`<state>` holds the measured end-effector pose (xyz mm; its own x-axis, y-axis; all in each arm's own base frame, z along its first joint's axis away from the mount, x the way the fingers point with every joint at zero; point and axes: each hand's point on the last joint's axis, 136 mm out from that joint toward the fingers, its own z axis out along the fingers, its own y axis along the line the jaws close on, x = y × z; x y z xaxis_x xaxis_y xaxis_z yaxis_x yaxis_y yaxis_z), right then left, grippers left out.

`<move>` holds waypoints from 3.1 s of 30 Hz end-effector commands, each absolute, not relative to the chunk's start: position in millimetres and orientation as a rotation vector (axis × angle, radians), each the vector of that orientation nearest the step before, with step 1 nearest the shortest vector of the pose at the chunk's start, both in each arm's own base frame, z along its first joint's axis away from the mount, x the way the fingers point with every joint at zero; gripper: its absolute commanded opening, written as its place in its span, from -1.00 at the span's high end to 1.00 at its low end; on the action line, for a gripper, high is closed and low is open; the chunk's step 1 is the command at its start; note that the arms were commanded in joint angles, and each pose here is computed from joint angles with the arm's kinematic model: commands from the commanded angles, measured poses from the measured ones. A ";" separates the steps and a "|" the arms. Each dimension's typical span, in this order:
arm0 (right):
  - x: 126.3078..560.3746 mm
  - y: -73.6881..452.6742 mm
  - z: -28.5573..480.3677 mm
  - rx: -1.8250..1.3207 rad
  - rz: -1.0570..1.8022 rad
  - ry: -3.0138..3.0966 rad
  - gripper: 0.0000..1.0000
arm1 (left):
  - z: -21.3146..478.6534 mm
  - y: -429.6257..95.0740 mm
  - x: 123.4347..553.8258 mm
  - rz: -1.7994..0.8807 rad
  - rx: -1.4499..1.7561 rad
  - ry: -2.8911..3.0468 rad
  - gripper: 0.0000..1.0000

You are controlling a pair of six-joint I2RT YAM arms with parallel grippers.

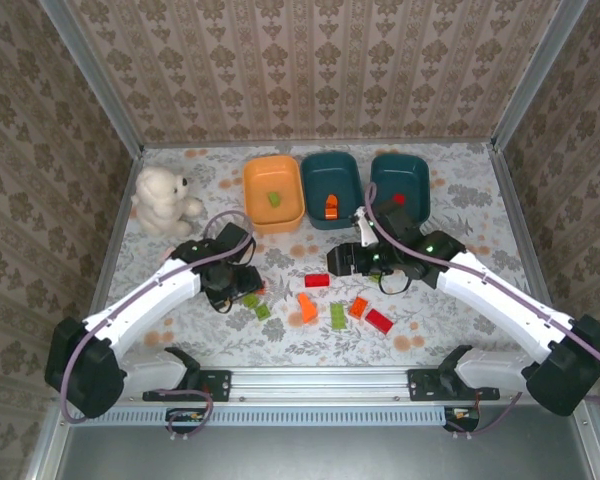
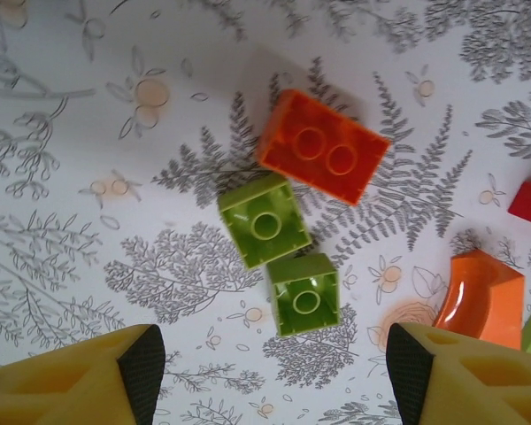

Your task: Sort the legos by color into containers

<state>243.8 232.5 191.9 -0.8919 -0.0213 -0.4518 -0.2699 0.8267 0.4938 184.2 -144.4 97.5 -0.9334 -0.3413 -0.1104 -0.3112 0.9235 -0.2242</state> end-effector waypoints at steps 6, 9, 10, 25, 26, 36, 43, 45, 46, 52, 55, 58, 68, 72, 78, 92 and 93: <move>245.9 191.4 144.1 0.003 0.462 2.737 -0.45 | 109.1 -132.2 176.3 -0.352 -0.646 2.852 -0.40; 243.6 201.1 135.2 -0.023 0.489 2.762 -0.46 | 113.8 -127.3 174.6 -0.359 -0.655 2.823 -0.40; 243.0 205.0 134.2 -0.046 0.490 2.763 -0.46 | 115.5 -125.7 174.1 -0.360 -0.653 2.814 -0.40; 245.1 252.8 110.5 -0.359 0.385 2.814 -0.51 | 133.2 -104.1 163.7 -0.387 -0.673 2.700 -0.41; 247.1 254.0 107.8 -0.406 0.351 2.816 -0.51 | 134.2 -102.9 163.0 -0.389 -0.672 2.694 -0.41; 267.2 262.3 88.1 -0.985 0.041 2.710 -0.48 | 143.7 -96.5 162.6 -0.399 -0.663 2.649 -0.41; 274.0 282.5 73.7 -1.162 0.078 2.687 -0.45 | 146.4 -97.9 163.9 -0.411 -0.659 2.642 -0.41; 275.6 285.2 67.3 -1.187 0.069 2.696 -0.44 | 146.8 -97.9 164.2 -0.411 -0.660 2.641 -0.41; 277.1 284.6 63.1 -1.194 0.056 2.702 -0.43 | 147.3 -97.8 164.5 -0.412 -0.662 2.640 -0.41; 285.1 286.5 49.3 -1.221 0.019 2.725 -0.41 | 148.5 -101.0 166.4 -0.437 -0.667 2.633 -0.42; 287.7 288.9 43.1 -1.218 0.014 2.744 -0.41 | 148.7 -102.1 167.5 -0.439 -0.669 2.633 -0.42; 291.9 289.2 36.3 -1.198 -0.004 2.768 -0.35 | 149.1 -103.1 168.3 -0.442 -0.668 2.633 -0.42; 298.6 284.4 24.2 -1.134 0.005 2.835 0.04 | 150.2 -103.7 169.8 -0.448 -0.670 2.628 -0.43; 301.6 282.9 23.7 -1.074 0.020 2.851 0.23 | 150.2 -104.8 170.7 -0.452 -0.667 2.628 -0.43; 319.8 282.0 73.6 -0.888 0.111 2.763 0.57 | 153.9 -110.9 176.4 -0.467 -0.623 2.627 -0.43; 414.5 75.6 161.5 0.166 -0.111 2.676 0.63 | 185.6 -177.8 228.0 -0.541 -0.252 2.621 -0.43; 420.2 60.6 158.0 0.232 -0.152 2.679 0.63 | 189.0 -184.8 231.4 -0.547 -0.218 2.618 -0.43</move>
